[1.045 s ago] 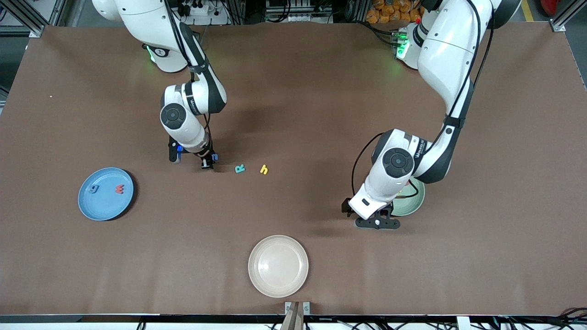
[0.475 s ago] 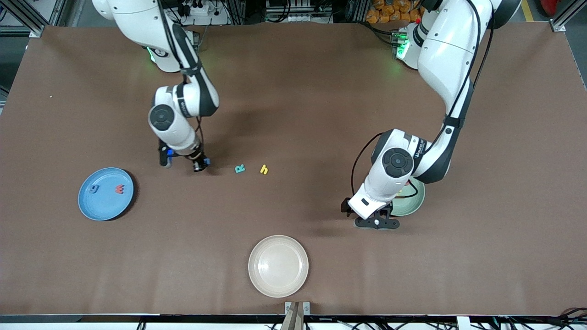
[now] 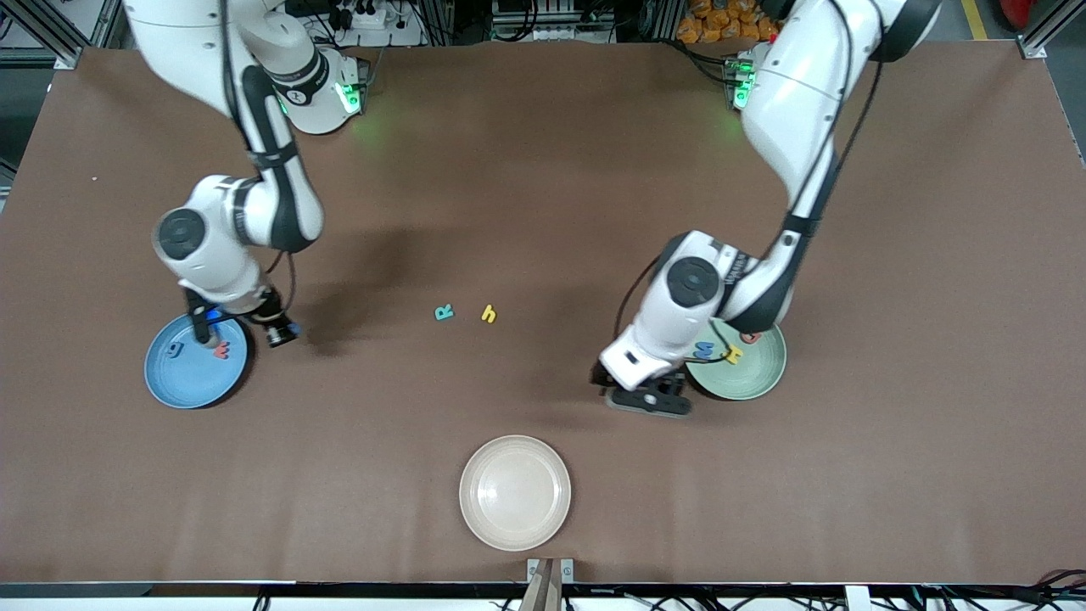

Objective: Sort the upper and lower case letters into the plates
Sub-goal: 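Carry the E to the blue plate while the left gripper returns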

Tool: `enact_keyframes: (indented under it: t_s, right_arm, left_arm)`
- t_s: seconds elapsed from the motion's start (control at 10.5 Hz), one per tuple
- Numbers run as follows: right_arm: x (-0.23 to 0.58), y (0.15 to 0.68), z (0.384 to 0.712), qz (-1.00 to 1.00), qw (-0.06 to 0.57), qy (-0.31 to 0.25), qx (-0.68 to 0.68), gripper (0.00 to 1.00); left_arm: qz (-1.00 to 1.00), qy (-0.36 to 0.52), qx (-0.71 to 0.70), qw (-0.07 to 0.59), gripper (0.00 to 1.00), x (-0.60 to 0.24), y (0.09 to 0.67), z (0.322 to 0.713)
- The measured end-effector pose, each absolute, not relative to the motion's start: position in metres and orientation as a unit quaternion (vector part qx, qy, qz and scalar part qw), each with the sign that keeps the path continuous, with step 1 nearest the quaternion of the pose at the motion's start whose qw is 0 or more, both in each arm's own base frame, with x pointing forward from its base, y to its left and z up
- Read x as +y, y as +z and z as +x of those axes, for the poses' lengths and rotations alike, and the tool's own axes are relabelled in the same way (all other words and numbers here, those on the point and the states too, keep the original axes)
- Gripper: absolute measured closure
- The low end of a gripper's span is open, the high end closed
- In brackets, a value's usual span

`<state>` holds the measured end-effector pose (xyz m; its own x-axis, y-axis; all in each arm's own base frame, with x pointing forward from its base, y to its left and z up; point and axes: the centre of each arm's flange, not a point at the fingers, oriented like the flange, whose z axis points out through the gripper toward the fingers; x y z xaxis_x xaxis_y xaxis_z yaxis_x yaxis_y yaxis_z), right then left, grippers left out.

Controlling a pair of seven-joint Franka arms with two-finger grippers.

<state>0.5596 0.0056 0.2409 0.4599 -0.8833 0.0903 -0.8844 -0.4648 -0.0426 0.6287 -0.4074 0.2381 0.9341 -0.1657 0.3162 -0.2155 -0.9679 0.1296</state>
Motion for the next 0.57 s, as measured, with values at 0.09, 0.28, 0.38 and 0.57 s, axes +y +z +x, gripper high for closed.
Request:
enact_keyframes:
  t_s: [0.09, 0.28, 0.38, 0.57]
  right_arm:
    - [-0.028, 0.255, 0.573, 0.866, 0.023, 0.052, -0.496, 0.73]
    - [-0.081, 0.274, 0.589, 0.882, 0.076, 0.063, -0.462, 0.73]
    - [-0.097, 0.271, 0.592, 0.886, 0.095, 0.065, -0.45, 0.73]
    - [-0.115, 0.254, 0.596, 0.891, 0.119, 0.06, -0.433, 0.71]
  left_arm:
    - [0.971, 0.181, -0.118, 0.104, 0.0, -0.44, 0.234, 0.613]
    - [0.948, 0.239, -0.147, 0.152, 0.0, -0.491, 0.229, 0.589]
    - [0.938, 0.259, -0.158, 0.169, 0.0, -0.511, 0.23, 0.581]
    - [0.918, 0.289, -0.184, 0.197, 0.0, -0.55, 0.246, 0.56]
